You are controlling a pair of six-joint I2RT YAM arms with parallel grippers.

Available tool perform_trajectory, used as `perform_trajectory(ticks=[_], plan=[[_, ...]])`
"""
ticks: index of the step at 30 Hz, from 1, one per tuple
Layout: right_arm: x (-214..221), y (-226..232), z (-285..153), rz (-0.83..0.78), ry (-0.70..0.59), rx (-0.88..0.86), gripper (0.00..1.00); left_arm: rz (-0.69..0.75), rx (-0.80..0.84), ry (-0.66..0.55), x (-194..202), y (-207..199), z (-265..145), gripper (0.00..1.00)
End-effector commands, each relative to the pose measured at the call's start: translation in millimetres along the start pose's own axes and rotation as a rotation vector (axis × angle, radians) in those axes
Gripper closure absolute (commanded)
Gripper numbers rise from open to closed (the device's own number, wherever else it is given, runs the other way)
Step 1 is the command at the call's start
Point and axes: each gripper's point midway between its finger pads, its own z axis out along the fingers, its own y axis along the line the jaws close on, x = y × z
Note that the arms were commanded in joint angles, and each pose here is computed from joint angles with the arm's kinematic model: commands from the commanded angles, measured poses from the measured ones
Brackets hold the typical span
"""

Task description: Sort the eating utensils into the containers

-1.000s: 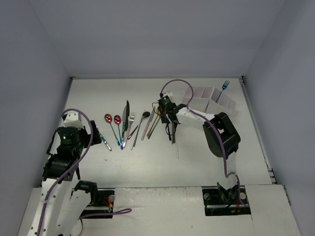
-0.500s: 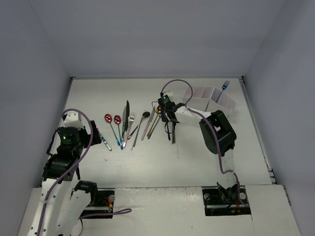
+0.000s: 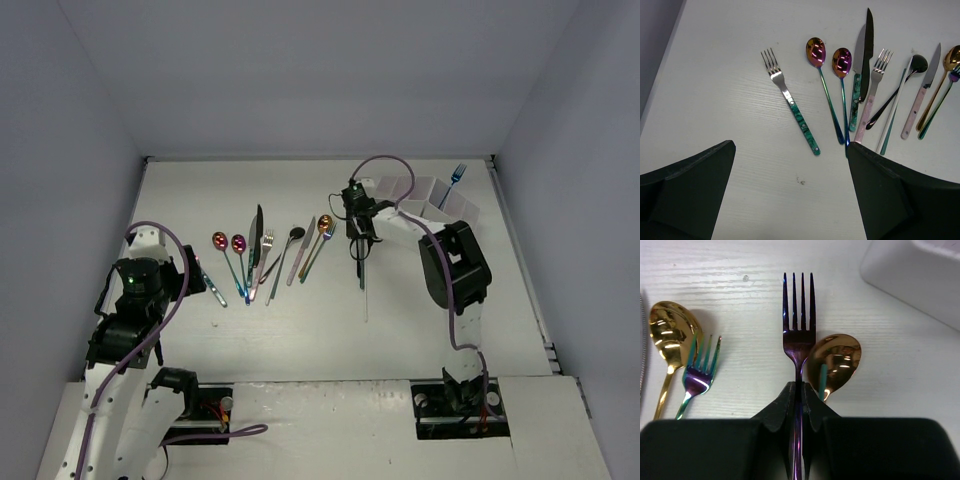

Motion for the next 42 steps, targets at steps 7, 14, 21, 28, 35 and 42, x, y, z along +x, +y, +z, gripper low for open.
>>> perform_trajectory(ticks=[7,14,21,28,35,42], plan=[[-160.7,-11.9,-163.8,0.081,-0.521,-0.080,1.00,-0.008,-0.001,-0.070,-20.1,-1.6,-0.5,0.07],[-208.7,-139.0,-225.3,0.199,-0.837,0.140,1.00,-0.009,0.000,-0.075,-20.6,-1.3,-1.8,0.07],[-228.5,-220.3,-243.8,0.337,-1.021,0.260,1.00,-0.011,-0.002,-0.079,-21.5,-1.0,-2.1,0.07],[-232.7,-256.0,-220.1,0.392,-1.066,0.328,1.00,-0.010,-0.003,-0.080,-21.5,-0.6,-2.3,0.07],[-230.2,-260.7,-176.6,0.385,-1.041,0.341,1.00,-0.010,-0.003,-0.082,-21.7,-0.6,-2.7,0.07],[-214.2,-258.8,-131.8,0.381,-0.978,0.329,1.00,-0.008,0.000,-0.077,-21.0,-1.4,-1.6,0.07]])
